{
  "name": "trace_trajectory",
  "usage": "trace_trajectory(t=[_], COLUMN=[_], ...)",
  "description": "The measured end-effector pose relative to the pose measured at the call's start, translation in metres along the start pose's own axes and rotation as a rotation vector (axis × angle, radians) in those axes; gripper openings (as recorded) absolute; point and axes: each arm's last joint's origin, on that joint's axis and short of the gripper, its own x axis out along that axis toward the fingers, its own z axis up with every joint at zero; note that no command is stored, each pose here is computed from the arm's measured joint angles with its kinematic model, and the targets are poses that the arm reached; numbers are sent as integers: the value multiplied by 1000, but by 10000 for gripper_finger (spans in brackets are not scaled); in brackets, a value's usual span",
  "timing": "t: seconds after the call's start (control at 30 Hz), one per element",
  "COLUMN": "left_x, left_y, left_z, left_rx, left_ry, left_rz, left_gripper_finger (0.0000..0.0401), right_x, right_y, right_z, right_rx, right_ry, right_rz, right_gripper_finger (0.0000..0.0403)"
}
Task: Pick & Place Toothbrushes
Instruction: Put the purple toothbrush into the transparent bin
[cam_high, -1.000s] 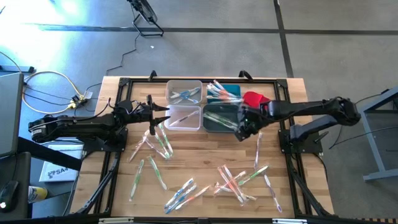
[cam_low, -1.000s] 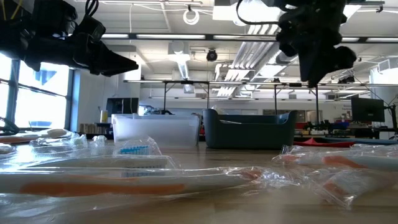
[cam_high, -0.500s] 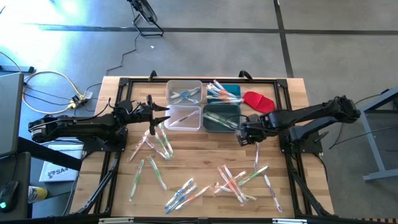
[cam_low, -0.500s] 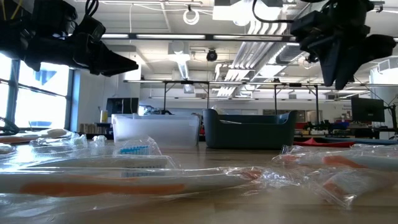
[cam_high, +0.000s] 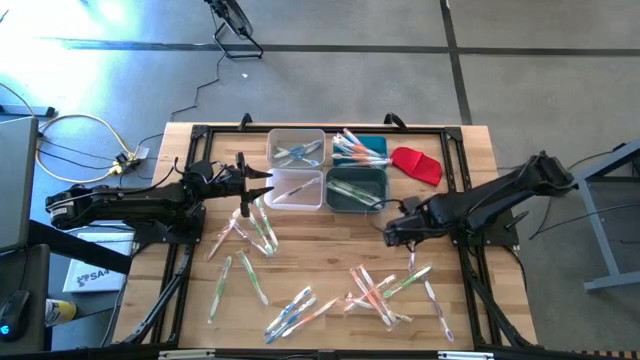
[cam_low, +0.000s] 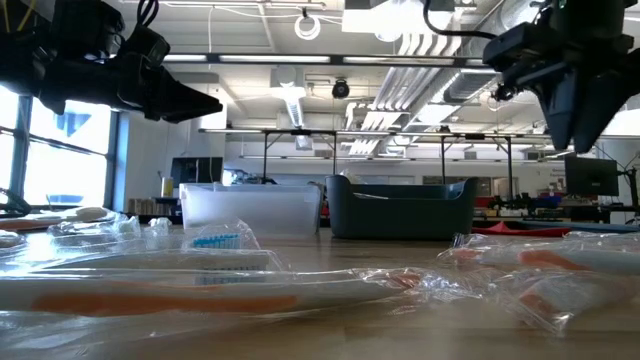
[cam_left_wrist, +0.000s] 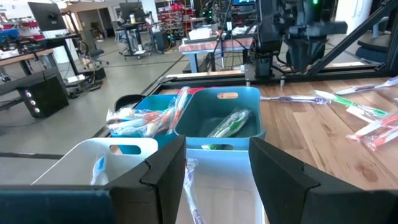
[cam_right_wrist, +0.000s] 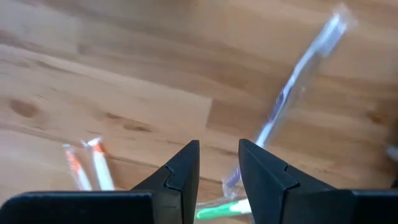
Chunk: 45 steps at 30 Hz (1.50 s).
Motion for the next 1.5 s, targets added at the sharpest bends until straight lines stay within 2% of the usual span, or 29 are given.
trace_trajectory(t=[0.23, 0.5, 0.9, 1.17, 1.5], left_x=[0, 0, 0, 0, 0], left_y=[0, 0, 0, 0, 0], left_z=[0, 0, -1, -1, -1], left_rx=[0, -1, -3, -3, -2], left_ry=[2, 3, 6, 6, 6], left_rz=[0, -1, 0, 0, -1], left_gripper_finger=[171, 171, 171, 171, 171], right_x=[22, 40, 41, 39, 37], right_y=[8, 8, 8, 4, 0], right_z=[-12, -18, -26, -44, -64], right_rx=[-20, -16, -47, -2, 110], right_ry=[18, 120, 96, 71, 21], right_rz=[-105, -261, -252, -253, -230], right_gripper_finger=[105, 105, 105, 105, 105])
